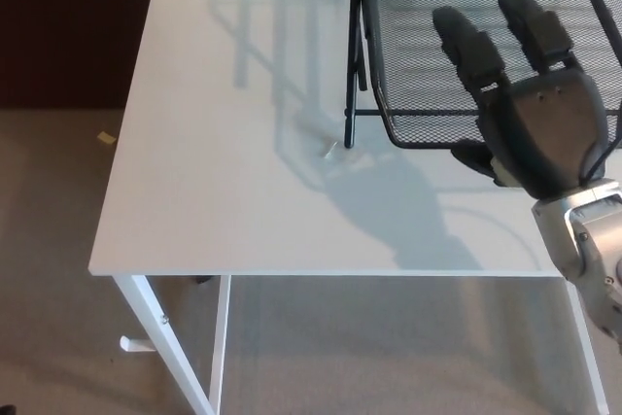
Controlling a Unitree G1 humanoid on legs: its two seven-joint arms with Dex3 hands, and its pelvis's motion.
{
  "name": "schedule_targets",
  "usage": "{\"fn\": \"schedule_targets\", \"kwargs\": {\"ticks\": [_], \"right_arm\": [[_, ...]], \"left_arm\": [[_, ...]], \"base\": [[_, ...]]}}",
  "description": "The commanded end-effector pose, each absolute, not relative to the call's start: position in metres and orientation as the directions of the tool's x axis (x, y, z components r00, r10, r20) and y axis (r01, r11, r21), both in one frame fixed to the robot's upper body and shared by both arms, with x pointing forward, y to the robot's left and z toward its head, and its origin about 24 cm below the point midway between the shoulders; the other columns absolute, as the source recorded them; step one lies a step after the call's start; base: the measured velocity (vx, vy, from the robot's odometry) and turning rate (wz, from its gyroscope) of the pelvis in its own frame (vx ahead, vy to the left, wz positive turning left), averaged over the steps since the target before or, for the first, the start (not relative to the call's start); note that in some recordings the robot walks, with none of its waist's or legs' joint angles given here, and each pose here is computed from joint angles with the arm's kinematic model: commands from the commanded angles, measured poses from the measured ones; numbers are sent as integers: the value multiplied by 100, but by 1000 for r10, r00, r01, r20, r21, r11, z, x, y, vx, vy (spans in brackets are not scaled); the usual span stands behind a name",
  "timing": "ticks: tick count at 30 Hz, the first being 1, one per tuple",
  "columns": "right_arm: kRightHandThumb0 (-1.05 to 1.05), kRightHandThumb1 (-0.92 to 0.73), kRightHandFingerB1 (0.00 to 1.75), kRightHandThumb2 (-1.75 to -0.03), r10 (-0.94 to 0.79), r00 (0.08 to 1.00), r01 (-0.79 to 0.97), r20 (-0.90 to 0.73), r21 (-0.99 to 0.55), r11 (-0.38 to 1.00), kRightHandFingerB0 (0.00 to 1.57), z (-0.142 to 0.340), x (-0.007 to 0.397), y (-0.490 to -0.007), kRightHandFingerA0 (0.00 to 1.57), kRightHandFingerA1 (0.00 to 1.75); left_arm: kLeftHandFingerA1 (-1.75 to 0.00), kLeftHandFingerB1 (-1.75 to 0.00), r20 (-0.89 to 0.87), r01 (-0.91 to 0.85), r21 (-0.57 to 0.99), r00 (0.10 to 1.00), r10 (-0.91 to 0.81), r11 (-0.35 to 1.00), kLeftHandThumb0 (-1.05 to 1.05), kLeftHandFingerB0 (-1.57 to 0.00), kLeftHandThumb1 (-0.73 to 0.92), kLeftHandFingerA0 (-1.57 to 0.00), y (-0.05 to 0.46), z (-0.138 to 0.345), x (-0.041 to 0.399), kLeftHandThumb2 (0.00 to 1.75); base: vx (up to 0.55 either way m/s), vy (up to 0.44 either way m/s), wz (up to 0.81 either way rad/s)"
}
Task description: The robot walk towards a table in front and then pushes a layer of a file tray back to its original position using its right hand
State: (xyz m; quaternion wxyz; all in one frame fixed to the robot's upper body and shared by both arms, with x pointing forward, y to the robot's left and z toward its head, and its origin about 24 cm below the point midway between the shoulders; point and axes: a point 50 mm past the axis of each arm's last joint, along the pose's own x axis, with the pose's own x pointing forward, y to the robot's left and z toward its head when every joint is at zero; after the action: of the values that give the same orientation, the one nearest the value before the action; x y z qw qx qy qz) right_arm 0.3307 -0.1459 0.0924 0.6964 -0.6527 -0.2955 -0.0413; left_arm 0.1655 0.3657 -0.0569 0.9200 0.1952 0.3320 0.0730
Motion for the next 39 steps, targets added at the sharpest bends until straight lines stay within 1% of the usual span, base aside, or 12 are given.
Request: {"fn": "schedule_targets", "kwargs": {"ticks": [1, 13, 21, 23, 24, 26, 27, 31, 32, 37, 38, 39], "right_arm": [[-54, -36, 24, -74, 274, 832, 468, 483, -875, 121, 6, 109, 352, -152, 0, 19], [-56, -37, 22, -74, 263, 822, 488, 506, -863, 135, 5, 119, 363, -148, 0, 16], [-57, -37, 19, -76, 300, 816, 463, 494, -869, 172, 4, 103, 340, -149, 3, 19], [-57, -36, 19, -76, 300, 827, 444, 476, -879, 172, 3, 94, 333, -150, 2, 18], [-57, -36, 19, -76, 303, 829, 437, 469, -883, 171, 2, 92, 329, -151, 2, 17], [-57, -36, 18, -76, 310, 832, 427, 461, -887, 173, 2, 88, 323, -151, 1, 16], [-59, -38, 19, -76, 320, 825, 433, 466, -885, 171, 5, 85, 315, -150, 1, 14], [-59, -38, 20, -77, 339, 810, 440, 479, -878, 189, 6, 85, 305, -149, 2, 19], [-61, -39, 21, -78, 364, 787, 453, 497, -868, 205, 6, 87, 295, -146, 2, 20], [-66, -41, 11, -77, 420, 739, 461, 527, -850, 256, 4, 92, 264, -138, 0, 6], [-76, -45, 3, -80, 424, 737, 459, 526, -850, 257, 0, 93, 261, -138, 0, 0], [-76, -45, 3, -80, 424, 737, 459, 526, -851, 257, 0, 93, 261, -137, 0, 0]], "left_arm": [[-50, -45, -585, 27, 443, 766, 266, 896, -35, -46, 44, -53, 370, -53, 166, 66], [-50, -45, -575, 13, 420, 778, 255, 908, -33, -45, 44, -52, 369, -51, 170, 65], [-49, -45, -569, 39, 437, 785, 243, 899, -33, -45, 45, -51, 370, -49, 171, 65], [-44, -38, -572, 39, 440, 783, 246, 897, -26, -48, 51, -56, 370, -49, 172, 56], [-49, -45, -572, 42, 443, 783, 246, 896, -33, -46, 45, -52, 369, -49, 172, 65], [-49, -45, -572, 44, 441, 783, 243, 897, -33, -46, 45, -51, 369, -49, 172, 65], [-43, -37, -573, 63, 458, 783, 241, 886, -27, -48, 51, -56, 368, -49, 173, 56], [-44, -38, -571, 55, 454, 784, 243, 889, -27, -49, 51, -57, 368, -49, 173, 55], [-50, -45, -570, 46, 443, 785, 242, 895, -33, -47, 44, -52, 368, -49, 173, 65], [-50, -45, -568, 44, 437, 788, 237, 898, -33, -46, 44, -51, 368, -48, 174, 65], [-44, -38, -567, 45, 436, 790, 235, 899, -27, -48, 51, -56, 369, -48, 174, 55], [-44, -38, -566, 44, 436, 790, 236, 899, -27, -48, 51, -56, 369, -47, 175, 55]], "base": [[0, 0, 0], [-22, 2, 1], [0, 0, 0], [0, 0, 0], [0, 0, 0], [0, 0, 0], [0, 0, 0], [0, 0, 0], [0, 0, 0], [0, 0, 0], [0, 0, 0], [0, 0, 0]]}}
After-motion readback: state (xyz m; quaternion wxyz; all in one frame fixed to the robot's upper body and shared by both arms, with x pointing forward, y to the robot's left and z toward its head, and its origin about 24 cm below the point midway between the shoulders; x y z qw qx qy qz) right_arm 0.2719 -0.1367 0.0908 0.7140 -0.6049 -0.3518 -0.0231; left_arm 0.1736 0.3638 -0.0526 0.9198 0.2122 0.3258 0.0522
